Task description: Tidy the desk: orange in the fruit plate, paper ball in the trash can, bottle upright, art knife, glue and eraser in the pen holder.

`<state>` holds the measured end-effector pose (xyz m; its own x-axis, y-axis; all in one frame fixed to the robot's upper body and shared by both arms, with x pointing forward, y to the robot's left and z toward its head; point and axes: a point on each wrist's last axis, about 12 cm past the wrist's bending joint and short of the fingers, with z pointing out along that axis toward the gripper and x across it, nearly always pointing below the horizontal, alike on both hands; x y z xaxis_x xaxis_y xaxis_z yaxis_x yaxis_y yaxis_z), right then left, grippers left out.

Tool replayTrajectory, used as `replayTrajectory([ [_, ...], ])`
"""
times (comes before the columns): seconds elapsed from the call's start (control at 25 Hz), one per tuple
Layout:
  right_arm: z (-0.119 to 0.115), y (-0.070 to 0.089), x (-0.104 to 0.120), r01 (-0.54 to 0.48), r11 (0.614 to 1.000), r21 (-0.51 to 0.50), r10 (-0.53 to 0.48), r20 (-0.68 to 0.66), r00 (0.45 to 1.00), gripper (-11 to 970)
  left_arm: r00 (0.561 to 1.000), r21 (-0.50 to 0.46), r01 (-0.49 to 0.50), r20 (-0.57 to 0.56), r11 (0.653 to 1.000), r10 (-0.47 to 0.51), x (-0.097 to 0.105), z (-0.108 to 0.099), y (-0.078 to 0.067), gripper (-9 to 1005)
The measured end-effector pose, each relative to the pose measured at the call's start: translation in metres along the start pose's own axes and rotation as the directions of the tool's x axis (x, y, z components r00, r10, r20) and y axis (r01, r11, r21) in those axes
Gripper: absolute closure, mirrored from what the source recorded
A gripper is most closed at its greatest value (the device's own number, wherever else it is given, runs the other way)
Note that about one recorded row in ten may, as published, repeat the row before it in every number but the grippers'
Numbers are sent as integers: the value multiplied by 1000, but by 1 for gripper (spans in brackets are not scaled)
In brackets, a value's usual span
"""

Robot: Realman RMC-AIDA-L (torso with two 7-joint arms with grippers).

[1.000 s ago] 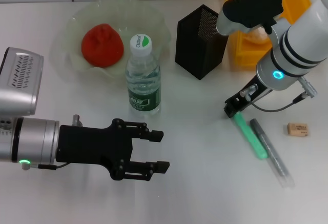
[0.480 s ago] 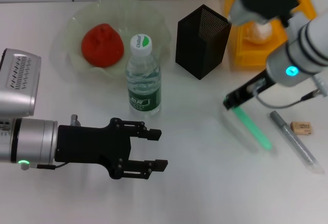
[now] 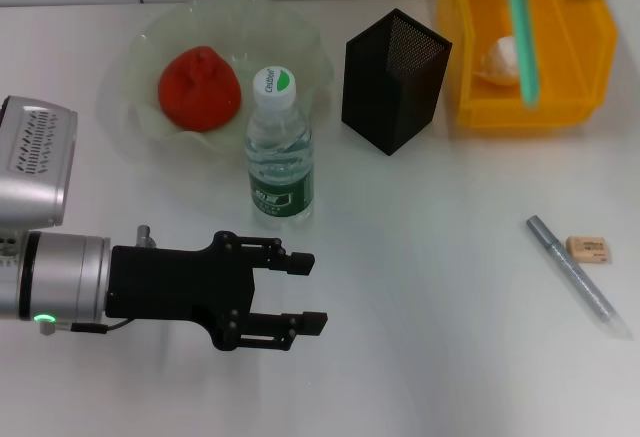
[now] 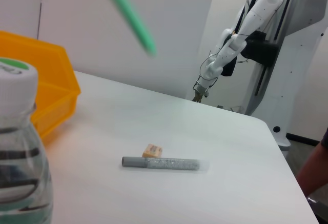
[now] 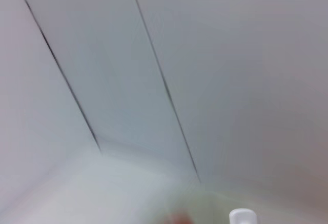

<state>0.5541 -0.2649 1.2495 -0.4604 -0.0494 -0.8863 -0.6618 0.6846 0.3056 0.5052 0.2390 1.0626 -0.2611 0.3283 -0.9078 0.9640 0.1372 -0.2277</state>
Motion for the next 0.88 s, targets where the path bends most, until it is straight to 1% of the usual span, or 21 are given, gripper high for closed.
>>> replayTrajectory([
  [0.04, -6, -5, 0, -1, 999, -49, 6, 94, 996, 783, 1000, -1, 2, 1, 1000, -2, 0, 0, 0, 327],
  [0.08, -8, -12, 2, -8, 994, -111, 30, 198, 980, 783, 1000, -1, 4, 2, 1000, -4, 1, 0, 0, 327],
  [0.12, -9, -17, 5, -1, 988, -153, 43, 275, 961, 783, 1000, -1, 4, 2, 1000, -4, 1, 0, 0, 327],
  [0.2, 3, -33, 21, -10, 975, -224, 102, 404, 909, 783, 1000, -1, 4, 2, 1000, -4, 1, 0, 0, 328],
  [0.24, 11, -41, 30, -14, 971, -238, 123, 452, 883, 781, 1000, -1, 4, 2, 1000, -4, 1, 0, 0, 328],
  [0.32, 27, -53, 46, -12, 977, -214, 123, 513, 850, 777, 1000, -2, 7, 4, 1000, -7, 1, 0, -1, 328],
  [0.36, 36, -56, 54, -8, 981, -195, 112, 527, 843, 775, 1000, -2, 7, 4, 1000, -7, 1, 0, -1, 328],
  [0.4, 45, -59, 65, 8, 987, -159, 80, 534, 841, 773, 1000, -6, 16, 12, 1000, -16, 1, 0, -1, 328],
  [0.44, 58, -61, 78, 40, 994, -106, 23, 539, 842, 771, 1000, -6, 21, 13, 1000, -21, 1, 0, -1, 328],
  [0.48, 58, -61, 78, 40, 994, -106, 23, 539, 842, 769, 1000, -6, 21, 13, 1000, -21, 1, 0, -1, 328],
  [0.56, 71, -61, 93, 86, 995, -42, -51, 528, 848, 765, 1000, -10, 26, 16, 1000, -26, 0, -1, -1, 328],
  [0.64, 87, -60, 108, 107, 994, 18, -103, 483, 869, 761, 999, -14, 27, 20, 1000, -27, 0, -1, 0, 328],
  [0.68, 87, -60, 108, 107, 994, 18, -103, 483, 869, 759, 999, -14, 27, 21, 1000, -27, 0, -2, 0, 328],
  [0.76, 95, -59, 115, 110, 993, 39, -115, 457, 882, 755, 999, -14, 27, 22, 1000, -27, 0, -2, 0, 328],
  [0.84, 102, -58, 118, 109, 993, 54, -122, 434, 892, 751, 999, -12, 28, 24, 1000, -28, 0, -2, -1, 329],
  [0.88, 102, -58, 118, 109, 993, 54, -122, 434, 892, 749, 999, -12, 28, 24, 1000, -28, 0, -2, -1, 329],
])
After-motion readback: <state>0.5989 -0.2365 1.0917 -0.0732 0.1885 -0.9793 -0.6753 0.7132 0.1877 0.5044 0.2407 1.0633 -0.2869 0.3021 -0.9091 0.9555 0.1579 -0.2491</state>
